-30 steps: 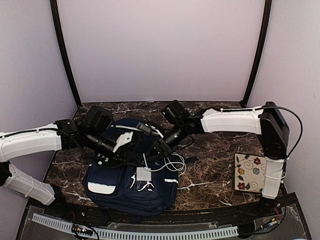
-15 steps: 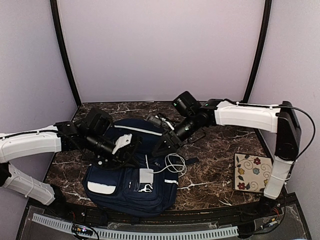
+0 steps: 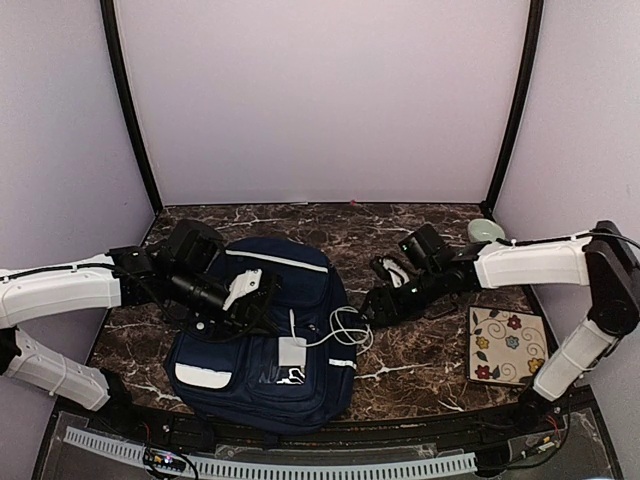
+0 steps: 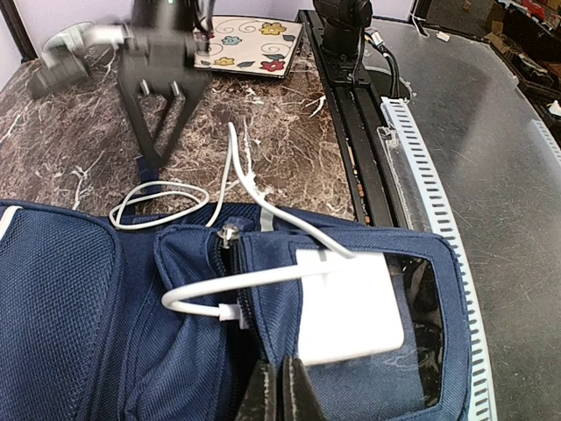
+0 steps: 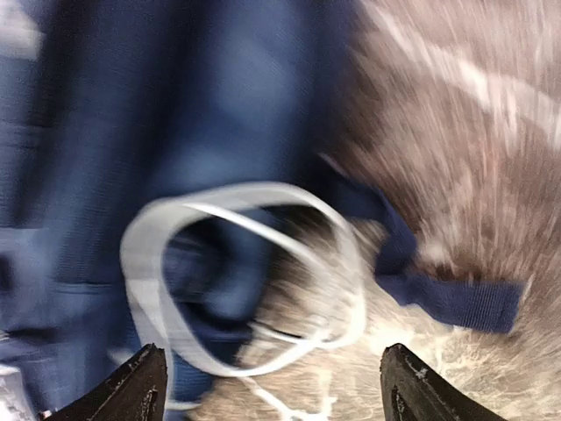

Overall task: Pack the student bag
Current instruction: Pick up the charger from the student bag.

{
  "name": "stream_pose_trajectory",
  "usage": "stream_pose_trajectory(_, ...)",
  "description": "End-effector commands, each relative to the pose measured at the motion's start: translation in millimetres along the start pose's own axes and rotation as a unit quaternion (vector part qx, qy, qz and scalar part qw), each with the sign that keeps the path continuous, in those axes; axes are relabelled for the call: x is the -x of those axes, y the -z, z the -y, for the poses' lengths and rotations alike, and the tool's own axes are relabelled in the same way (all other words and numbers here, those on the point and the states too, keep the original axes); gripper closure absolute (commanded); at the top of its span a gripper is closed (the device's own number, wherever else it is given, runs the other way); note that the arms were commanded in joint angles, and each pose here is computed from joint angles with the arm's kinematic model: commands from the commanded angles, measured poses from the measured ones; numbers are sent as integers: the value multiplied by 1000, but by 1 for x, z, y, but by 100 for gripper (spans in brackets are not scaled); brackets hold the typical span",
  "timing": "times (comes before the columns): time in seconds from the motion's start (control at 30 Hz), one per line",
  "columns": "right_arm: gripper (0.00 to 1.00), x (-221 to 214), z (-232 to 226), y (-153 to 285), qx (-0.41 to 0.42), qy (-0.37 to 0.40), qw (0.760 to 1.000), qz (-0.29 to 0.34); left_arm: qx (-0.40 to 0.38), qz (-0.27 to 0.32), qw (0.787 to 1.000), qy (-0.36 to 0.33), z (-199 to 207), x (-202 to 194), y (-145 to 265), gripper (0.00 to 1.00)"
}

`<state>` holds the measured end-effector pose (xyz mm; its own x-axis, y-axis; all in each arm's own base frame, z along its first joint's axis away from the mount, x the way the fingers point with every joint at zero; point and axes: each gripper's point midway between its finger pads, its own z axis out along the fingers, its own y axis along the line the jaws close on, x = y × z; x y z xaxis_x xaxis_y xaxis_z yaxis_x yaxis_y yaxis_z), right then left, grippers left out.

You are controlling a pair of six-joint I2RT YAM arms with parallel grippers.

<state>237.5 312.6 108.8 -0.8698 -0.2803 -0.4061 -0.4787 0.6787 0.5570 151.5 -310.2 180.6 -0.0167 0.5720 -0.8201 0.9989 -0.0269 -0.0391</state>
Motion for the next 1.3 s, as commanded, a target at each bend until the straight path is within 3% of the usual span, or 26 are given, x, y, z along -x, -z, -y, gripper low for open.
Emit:
stream_pose_trajectory(0.0,15,0,22,-33,-8,-36,999,11,27,10,999,-17,-10,8,8,100)
stream_pose_trajectory(0.1,17,1,32,-50,-15,-35,999,6,28,11,999,-15,-10,10,9,100)
stream_pose_trajectory(0.2,25,-3,44,-63,-30,-32,999,-4,29,11,999,-16,-10,11,10,100)
stream_pose_trajectory(0.33,58,-10,30,-70,22,-35,999,-21,31,10,999,-18,-10,11,10,100)
stream_pose_trajectory(0.4,69,-10,16,-65,58,-30,998,-22,30,9,999,-19,-10,11,10,100)
stream_pose_trajectory(0.67,100,-7,-23,-28,118,-2,993,-23,30,9,999,-22,-12,11,9,100)
stream_pose_trajectory(0.83,100,-2,-40,-13,145,11,989,-18,34,8,999,-24,-13,12,10,100)
stream_pose_trajectory(1.03,100,53,-66,44,117,67,989,62,40,10,999,-30,-12,14,14,100)
stream_pose_trajectory(1.13,100,83,-117,70,156,125,975,96,46,12,998,-32,-15,16,14,100)
stream_pose_trajectory(1.27,100,85,-200,73,255,217,937,95,61,25,997,-35,-21,24,16,100)
